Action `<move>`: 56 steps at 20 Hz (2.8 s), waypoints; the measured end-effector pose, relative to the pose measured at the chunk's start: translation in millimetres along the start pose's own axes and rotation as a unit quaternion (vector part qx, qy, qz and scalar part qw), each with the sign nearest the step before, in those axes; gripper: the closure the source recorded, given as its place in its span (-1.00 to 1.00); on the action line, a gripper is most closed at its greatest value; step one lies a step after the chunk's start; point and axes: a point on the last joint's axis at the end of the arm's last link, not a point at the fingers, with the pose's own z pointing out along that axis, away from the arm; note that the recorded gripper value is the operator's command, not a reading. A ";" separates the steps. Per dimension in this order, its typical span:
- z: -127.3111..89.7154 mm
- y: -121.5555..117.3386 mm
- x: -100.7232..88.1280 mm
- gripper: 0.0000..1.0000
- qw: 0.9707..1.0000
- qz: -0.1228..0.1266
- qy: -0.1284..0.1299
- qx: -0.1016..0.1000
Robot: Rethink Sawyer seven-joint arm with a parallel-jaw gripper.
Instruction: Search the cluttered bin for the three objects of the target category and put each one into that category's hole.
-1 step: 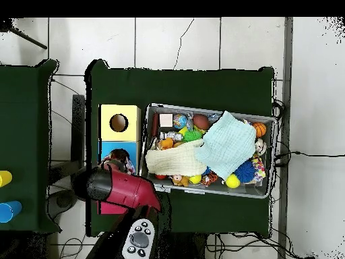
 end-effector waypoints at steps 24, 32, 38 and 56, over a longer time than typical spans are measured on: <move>26.0 1.2 -11.1 1.00 0.999 -0.023 0.036 -0.033; 33.1 21.8 -4.9 1.00 0.987 -0.078 -0.142 -0.005; 30.1 35.4 16.7 1.00 0.951 -0.095 -0.282 0.081; 3.3 7.6 -22.3 1.00 0.990 0.003 -0.130 0.051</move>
